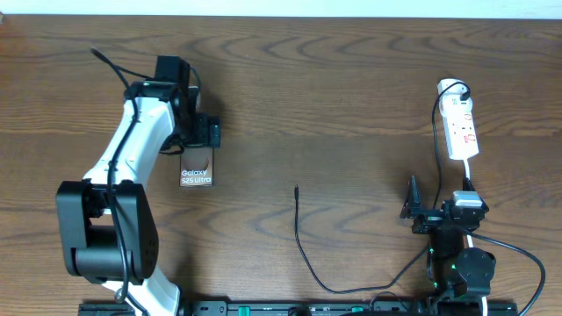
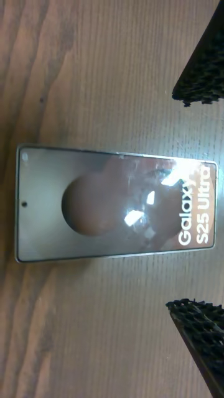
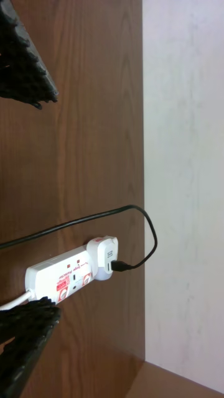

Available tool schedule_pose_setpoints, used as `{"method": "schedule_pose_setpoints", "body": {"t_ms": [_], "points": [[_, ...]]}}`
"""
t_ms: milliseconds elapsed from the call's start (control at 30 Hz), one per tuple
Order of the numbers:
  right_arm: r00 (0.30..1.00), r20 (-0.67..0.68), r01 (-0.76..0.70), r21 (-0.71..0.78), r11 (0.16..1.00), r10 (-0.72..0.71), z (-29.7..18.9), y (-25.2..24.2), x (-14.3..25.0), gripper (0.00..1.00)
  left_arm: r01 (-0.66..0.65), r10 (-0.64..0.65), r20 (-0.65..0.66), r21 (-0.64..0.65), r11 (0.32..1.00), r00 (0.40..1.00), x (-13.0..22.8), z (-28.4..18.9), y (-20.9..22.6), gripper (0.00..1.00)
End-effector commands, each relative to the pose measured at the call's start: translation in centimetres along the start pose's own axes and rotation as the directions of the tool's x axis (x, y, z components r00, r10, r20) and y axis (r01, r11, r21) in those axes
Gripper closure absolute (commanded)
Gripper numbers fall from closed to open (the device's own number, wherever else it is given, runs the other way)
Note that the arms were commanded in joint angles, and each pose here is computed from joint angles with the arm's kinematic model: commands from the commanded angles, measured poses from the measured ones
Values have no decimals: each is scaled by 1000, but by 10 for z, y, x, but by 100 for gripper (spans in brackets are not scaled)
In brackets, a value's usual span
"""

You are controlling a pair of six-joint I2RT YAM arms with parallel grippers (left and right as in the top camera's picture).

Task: Plug charger to phone and switch on socket
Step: 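Lower the left gripper and close it on the phone's sides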

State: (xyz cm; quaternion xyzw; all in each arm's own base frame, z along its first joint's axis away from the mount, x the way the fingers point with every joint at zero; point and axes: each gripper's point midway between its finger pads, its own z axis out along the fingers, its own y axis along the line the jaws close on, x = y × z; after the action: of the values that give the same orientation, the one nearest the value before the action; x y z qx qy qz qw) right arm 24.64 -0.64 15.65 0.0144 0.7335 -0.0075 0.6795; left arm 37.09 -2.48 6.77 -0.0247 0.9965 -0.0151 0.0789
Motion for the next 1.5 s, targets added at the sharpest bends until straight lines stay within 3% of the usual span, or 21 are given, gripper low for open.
{"method": "schedule_pose_setpoints", "body": {"t_ms": [0,367,1467], "points": [[1000,-1,15,-12,1000,-15,0,3,1,1,12,-12,-4,-32,999,1000,2,2,4,2],[1000,-1,15,-13,1000,-15,0,3,1,1,11,-11,-10,-33,999,1000,4,7,5,2],[1000,-1,15,-12,1000,-15,0,3,1,1,11,-16,-165,-32,999,986,25,81,5,2]]}}
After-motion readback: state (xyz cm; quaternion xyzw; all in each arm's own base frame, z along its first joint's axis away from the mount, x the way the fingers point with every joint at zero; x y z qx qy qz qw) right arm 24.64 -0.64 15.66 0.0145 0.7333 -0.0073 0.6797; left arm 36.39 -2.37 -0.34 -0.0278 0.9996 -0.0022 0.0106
